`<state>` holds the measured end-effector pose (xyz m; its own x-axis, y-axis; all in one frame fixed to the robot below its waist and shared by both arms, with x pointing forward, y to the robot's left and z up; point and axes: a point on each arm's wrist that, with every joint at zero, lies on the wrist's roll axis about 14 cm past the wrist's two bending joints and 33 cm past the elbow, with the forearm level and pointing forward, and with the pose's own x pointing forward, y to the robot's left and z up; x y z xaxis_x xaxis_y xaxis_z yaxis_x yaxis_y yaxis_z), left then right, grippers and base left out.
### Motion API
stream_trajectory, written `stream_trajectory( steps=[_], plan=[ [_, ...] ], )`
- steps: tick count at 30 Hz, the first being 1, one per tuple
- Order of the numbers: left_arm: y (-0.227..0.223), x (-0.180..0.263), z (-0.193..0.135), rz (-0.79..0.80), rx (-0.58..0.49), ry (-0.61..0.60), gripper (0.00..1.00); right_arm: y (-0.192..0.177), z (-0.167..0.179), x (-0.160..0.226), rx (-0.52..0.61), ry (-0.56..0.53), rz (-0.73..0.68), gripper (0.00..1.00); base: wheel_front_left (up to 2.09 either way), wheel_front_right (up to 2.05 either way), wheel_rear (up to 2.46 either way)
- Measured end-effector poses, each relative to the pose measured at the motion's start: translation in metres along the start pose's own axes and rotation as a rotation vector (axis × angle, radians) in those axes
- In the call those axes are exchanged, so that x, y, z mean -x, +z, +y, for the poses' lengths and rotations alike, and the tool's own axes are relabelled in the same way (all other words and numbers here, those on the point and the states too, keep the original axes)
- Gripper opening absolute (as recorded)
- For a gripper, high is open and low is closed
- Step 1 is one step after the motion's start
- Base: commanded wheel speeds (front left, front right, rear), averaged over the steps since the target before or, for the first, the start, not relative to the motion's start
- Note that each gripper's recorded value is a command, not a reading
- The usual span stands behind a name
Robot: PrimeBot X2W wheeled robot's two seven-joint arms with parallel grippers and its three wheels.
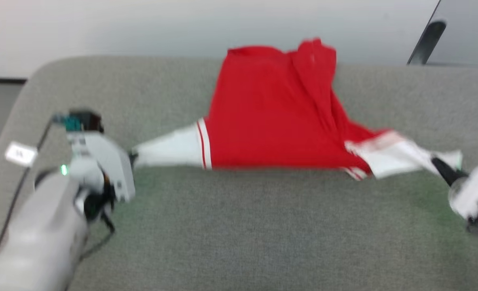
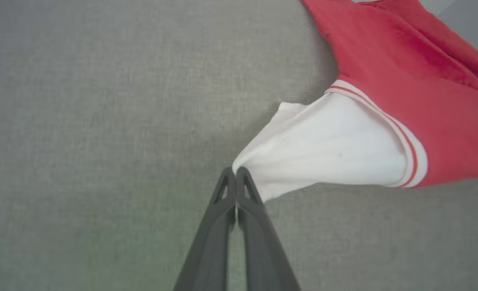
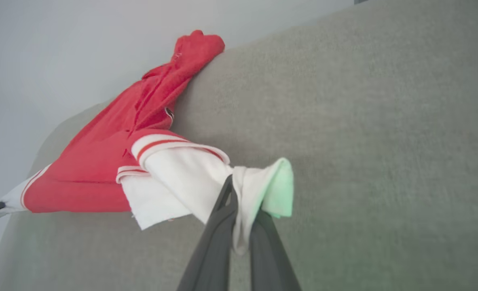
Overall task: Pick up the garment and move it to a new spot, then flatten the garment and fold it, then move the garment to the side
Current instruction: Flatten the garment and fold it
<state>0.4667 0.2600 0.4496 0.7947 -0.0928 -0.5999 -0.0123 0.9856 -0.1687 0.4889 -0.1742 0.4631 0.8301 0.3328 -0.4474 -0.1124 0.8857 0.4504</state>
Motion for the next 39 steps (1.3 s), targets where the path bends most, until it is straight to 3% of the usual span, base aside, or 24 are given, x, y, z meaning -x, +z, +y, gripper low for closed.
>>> stream_trajectory(
  steps=[6, 12, 18, 30, 31, 32, 33, 39],
  plan=[
    [-0.046, 0.039, -0.006, 0.045, 0.051, -0.009, 0.0, -0.027, -0.014, 0.055, -0.027, -0.028, 0.03, 0.0, 0.0, 0.0, 0.0],
    [-0.097, 0.082, -0.026, 0.124, 0.116, 0.005, 0.0, -0.058, -0.019, 0.083, -0.058, -0.057, 0.096, 0.0, 0.0, 0.0, 0.0],
    [-0.128, 0.105, -0.045, 0.189, 0.178, 0.013, 0.0, -0.088, -0.029, 0.094, -0.071, -0.114, 0.184, 0.0, 0.0, 0.0, 0.0],
    [-0.147, 0.104, -0.062, 0.239, 0.217, 0.0, 0.0, -0.105, -0.056, 0.103, -0.028, -0.229, 0.257, 0.02, 0.0, 0.0, 0.0],
    [-0.147, 0.103, -0.063, 0.24, 0.219, -0.004, 0.0, -0.104, -0.056, 0.102, -0.015, -0.233, 0.26, 0.31, 0.0, 0.0, 0.0],
    [-0.148, 0.102, -0.065, 0.242, 0.219, -0.009, 0.0, -0.104, -0.056, 0.102, -0.002, -0.234, 0.26, 0.83, 0.0, 0.0, 0.0],
    [-0.148, 0.101, -0.065, 0.242, 0.22, -0.011, 0.0, -0.103, -0.057, 0.101, 0.012, -0.238, 0.258, 1.0, 0.0, 0.0, 0.0],
    [-0.147, 0.093, -0.064, 0.238, 0.214, -0.008, 0.0, -0.088, -0.051, 0.099, 0.097, -0.226, 0.213, 1.0, 0.0, 0.0, 0.0]
  ],
)
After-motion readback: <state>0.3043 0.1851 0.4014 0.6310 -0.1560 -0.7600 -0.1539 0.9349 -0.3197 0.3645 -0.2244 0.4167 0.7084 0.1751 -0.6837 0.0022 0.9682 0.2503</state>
